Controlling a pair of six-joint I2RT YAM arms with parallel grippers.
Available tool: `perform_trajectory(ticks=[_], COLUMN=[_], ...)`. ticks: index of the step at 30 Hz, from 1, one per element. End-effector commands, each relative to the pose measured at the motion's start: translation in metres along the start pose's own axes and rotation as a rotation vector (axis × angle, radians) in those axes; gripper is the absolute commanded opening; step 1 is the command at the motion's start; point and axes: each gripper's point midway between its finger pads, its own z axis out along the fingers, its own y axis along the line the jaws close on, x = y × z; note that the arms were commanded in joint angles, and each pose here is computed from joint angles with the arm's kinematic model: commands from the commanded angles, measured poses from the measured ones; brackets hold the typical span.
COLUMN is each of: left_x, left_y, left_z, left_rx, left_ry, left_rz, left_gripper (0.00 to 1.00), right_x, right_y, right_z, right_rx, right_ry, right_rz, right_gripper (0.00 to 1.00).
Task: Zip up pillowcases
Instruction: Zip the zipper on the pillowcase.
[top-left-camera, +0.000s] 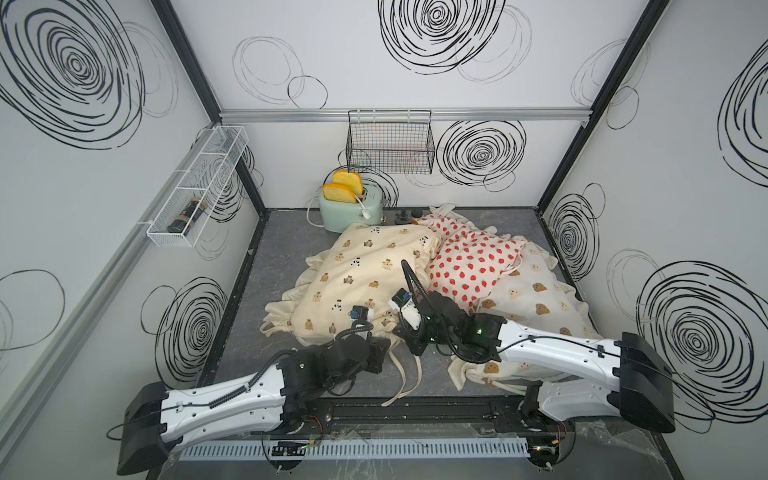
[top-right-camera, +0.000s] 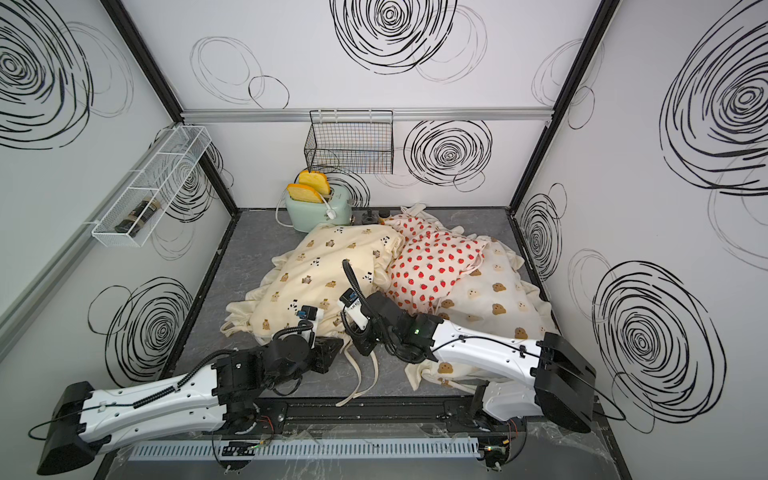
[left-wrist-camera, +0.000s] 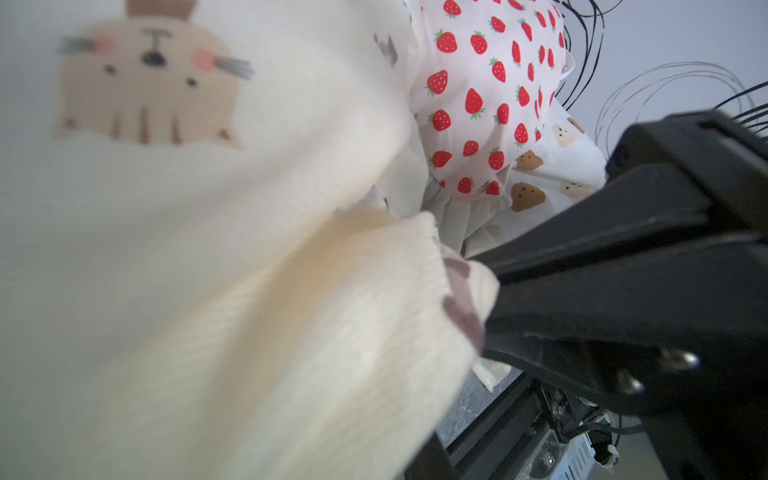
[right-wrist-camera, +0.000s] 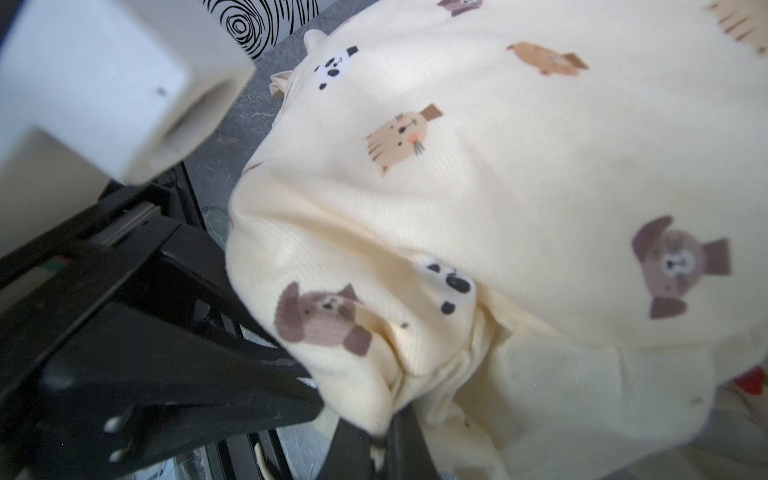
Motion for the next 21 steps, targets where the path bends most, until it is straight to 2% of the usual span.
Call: perform_trajectory(ticks=[1, 8, 15, 21], left_x=[-0.011, -0.021, -0.019, -0.021], left_y=[0.006, 0.004, 0.007, 0.007], left_z=[-0.003, -0.004, -0.001, -0.007], left_rx=[-0.019, 0.005, -0.008, 0.007], left_ry=[-0.050, -0.083, -0.071, -0.085], left_rz=[-0.029, -0.027, -0.022, -0.053], left_gripper=[0.23, 0.24, 0.18, 0.08], right_x=[-0.015, -0.014, -0.013, -0.011], right_y=[0.004, 0.004, 0.002, -0.003], right_z=[-0.004, -0.005, -0.005, -0.005], right_rx=[-0.015, -0.016, -0.008, 0.022], right_ry=[-0.045, -0.047, -0.048, -0.045], right_rz=[0.009, 0.013, 0.016, 0.023], right_gripper=[0.00, 0.00, 0.00, 0.00])
